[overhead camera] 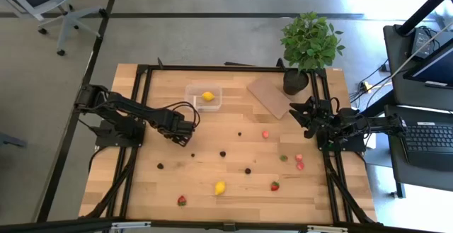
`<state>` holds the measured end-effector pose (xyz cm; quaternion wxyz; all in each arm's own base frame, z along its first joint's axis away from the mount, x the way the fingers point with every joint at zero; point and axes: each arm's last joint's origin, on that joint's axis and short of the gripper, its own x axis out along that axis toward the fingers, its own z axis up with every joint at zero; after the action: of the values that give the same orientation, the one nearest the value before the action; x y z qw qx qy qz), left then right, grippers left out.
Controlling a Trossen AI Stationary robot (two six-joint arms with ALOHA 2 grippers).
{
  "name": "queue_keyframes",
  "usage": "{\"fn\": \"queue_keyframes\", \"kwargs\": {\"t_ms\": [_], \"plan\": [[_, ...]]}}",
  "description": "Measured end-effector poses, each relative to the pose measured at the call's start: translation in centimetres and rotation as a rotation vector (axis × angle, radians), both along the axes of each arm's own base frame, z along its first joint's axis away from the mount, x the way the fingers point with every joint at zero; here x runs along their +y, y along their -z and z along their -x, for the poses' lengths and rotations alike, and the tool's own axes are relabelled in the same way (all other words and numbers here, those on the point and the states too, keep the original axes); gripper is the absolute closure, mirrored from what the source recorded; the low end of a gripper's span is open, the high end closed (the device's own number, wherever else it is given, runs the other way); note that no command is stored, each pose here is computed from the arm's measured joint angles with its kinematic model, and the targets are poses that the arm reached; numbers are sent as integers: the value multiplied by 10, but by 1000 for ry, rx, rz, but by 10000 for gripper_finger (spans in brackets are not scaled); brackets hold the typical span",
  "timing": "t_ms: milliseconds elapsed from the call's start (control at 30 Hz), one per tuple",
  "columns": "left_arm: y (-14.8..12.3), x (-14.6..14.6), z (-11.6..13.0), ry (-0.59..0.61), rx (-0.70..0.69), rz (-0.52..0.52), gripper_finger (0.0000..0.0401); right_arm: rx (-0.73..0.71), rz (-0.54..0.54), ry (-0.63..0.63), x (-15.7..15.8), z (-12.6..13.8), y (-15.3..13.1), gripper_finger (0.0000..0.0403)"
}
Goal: Pick and placing Produce into tupperware
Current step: Put the red strawberry into the transparent bin
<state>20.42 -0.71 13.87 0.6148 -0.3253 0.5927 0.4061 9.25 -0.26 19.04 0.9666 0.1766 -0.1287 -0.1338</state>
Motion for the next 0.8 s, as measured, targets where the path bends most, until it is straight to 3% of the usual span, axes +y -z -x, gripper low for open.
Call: {"fn": "queue_keyframes", "kwargs": {"t_ms": [567, 800], "plan": [[3, -2, 1, 17, -17, -26, 291, -1, -2, 0, 0, 0, 0, 224], [3, -2, 1, 16, -15, -26, 283, -1, -3, -1, 0, 0, 0, 224]]}}
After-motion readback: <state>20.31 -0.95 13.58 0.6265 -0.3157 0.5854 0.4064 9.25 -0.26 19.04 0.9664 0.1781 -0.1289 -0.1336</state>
